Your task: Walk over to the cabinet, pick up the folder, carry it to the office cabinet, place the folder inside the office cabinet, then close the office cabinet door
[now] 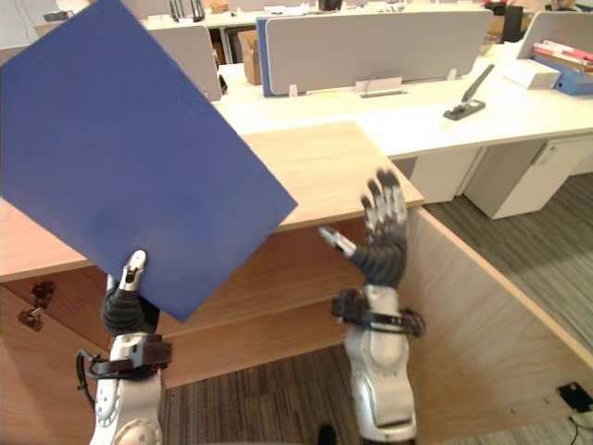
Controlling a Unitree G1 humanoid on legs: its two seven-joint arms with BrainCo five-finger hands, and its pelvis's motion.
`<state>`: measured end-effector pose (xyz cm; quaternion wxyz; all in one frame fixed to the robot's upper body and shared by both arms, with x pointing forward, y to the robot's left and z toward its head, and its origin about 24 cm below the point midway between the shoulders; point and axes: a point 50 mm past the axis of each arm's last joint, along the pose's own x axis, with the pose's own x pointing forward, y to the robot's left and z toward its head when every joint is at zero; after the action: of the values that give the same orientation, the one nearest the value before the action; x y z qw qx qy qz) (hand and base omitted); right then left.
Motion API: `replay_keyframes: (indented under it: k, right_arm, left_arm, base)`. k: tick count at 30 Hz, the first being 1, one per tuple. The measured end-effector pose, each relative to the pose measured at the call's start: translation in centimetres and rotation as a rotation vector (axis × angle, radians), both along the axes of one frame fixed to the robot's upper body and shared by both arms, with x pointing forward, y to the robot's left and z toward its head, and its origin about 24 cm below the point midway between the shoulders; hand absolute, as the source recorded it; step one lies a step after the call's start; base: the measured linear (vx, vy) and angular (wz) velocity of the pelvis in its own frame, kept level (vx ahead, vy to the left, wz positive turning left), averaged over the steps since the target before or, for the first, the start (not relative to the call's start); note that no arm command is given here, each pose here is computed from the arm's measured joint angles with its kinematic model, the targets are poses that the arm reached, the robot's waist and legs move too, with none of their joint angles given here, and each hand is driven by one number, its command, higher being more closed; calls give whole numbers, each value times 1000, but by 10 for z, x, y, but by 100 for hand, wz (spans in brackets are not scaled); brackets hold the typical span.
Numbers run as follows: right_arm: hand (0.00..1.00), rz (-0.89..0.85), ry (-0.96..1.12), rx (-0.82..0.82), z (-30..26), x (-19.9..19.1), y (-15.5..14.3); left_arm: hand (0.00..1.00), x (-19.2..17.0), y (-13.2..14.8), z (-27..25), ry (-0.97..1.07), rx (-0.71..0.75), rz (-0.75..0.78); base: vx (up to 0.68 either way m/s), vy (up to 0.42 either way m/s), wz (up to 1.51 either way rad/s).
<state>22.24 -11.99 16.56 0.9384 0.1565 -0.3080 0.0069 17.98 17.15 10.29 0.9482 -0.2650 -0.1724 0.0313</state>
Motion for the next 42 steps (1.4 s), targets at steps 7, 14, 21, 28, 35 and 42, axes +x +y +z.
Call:
replay_keyframes:
  k: [7, 14, 21, 28, 35, 42]
  right_arm:
    - [0, 168, -161, -38, 26, 5, 3]
    - [0, 203, -128, -62, 20, 11, -9]
    - [0, 214, 0, -89, -1, 25, -10]
    - [0, 173, 158, -83, -27, 39, -12]
    - [0, 185, 237, -109, -37, 56, -7]
    - [0, 324, 170, -340, -12, 75, 1]
  left_arm:
    - [100, 12, -5, 8, -59, 195, -61]
    - [100, 13, -5, 3, -40, 281, -81]
    - [100, 13, -6, 3, -38, 311, -79]
    - [100, 13, -11, 2, -36, 310, -94]
    - [100, 13, -16, 2, -37, 335, -115]
    - [100, 11, -12, 6, -51, 450, -169]
  base:
    - [-30, 26, 3]
    - [-18, 17, 8]
    - [-41, 15, 7]
    - [-15, 13, 6]
    - [-26, 41, 3]
    - [-26, 31, 2]
